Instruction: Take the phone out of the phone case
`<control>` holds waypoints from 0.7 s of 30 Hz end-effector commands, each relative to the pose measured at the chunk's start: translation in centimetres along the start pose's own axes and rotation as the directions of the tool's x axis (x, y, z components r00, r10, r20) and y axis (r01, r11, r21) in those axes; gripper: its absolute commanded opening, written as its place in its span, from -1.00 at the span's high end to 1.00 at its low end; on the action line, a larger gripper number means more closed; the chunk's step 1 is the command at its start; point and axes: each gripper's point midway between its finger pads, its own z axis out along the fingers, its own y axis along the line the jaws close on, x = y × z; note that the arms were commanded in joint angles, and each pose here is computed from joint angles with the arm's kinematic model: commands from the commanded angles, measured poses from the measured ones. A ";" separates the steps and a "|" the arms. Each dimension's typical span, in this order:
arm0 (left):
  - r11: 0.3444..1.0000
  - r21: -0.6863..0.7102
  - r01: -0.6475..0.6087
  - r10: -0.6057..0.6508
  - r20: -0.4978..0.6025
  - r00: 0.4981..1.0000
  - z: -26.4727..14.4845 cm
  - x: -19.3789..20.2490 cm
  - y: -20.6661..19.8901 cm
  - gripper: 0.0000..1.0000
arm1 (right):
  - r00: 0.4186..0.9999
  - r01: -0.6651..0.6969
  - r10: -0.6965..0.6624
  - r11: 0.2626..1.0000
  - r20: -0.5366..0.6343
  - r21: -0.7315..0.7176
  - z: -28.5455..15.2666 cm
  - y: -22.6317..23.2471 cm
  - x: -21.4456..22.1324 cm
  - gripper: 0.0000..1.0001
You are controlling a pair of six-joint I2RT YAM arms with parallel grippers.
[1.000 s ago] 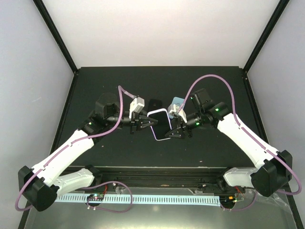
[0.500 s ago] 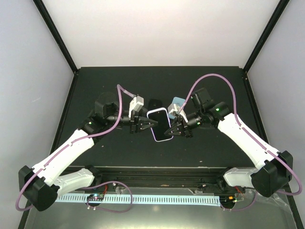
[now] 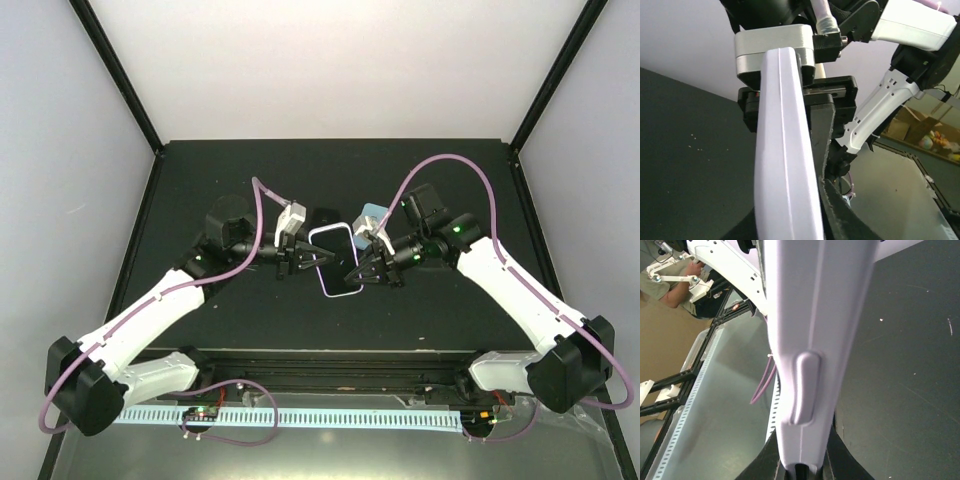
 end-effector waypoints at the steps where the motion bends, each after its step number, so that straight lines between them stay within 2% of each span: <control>1: 0.999 0.033 -0.021 0.020 0.025 1.000 0.1 -0.9 -0.5 0.75 | 0.996 0.073 -0.071 0.997 0.052 -0.033 -0.3 0.9 -1.9 0.90; 2: 1.000 -0.005 0.005 -0.005 0.032 0.999 0.1 -1.1 0.2 0.80 | 0.996 0.071 -0.070 0.997 0.047 -0.024 -0.3 0.8 -1.8 0.80; 4: 0.999 -0.023 0.036 -0.035 0.041 0.999 0.1 -1.8 0.6 0.94 | 0.997 0.077 -0.077 0.997 0.032 0.004 -0.4 0.5 -1.8 0.45; 6: 0.998 -0.024 0.059 -0.058 0.034 0.998 0.1 -2.5 0.7 0.97 | 0.994 0.107 -0.107 0.994 -0.010 0.029 -0.8 0.6 -1.4 0.17; 9: 0.998 -0.020 0.054 -0.053 0.010 0.999 0.1 -3.3 0.9 0.97 | 0.983 0.161 -0.152 0.984 -0.106 0.077 -1.3 0.3 -0.3 -0.08; 12: 0.998 -0.008 0.063 -0.063 0.001 0.998 0.4 -3.0 1.4 0.95 | 0.961 0.208 -0.187 0.974 -0.202 0.090 -1.7 -0.1 1.3 -0.12; 15: 0.993 0.110 0.047 -0.047 -0.006 0.999 0.4 -2.3 0.6 0.87 | 0.944 0.228 -0.202 0.971 -0.260 0.074 -1.8 -0.1 2.6 -0.12; 17: 0.990 0.133 0.043 -0.043 0.001 0.999 0.1 -2.1 0.8 0.96 | 0.934 0.241 -0.216 0.969 -0.284 0.058 -1.8 -0.1 3.2 -0.09; 21: 0.981 0.186 0.050 -0.050 -0.004 0.999 -0.6 -2.0 0.8 0.97 | 0.932 0.238 -0.225 0.971 -0.285 0.009 -1.7 0.6 3.7 0.04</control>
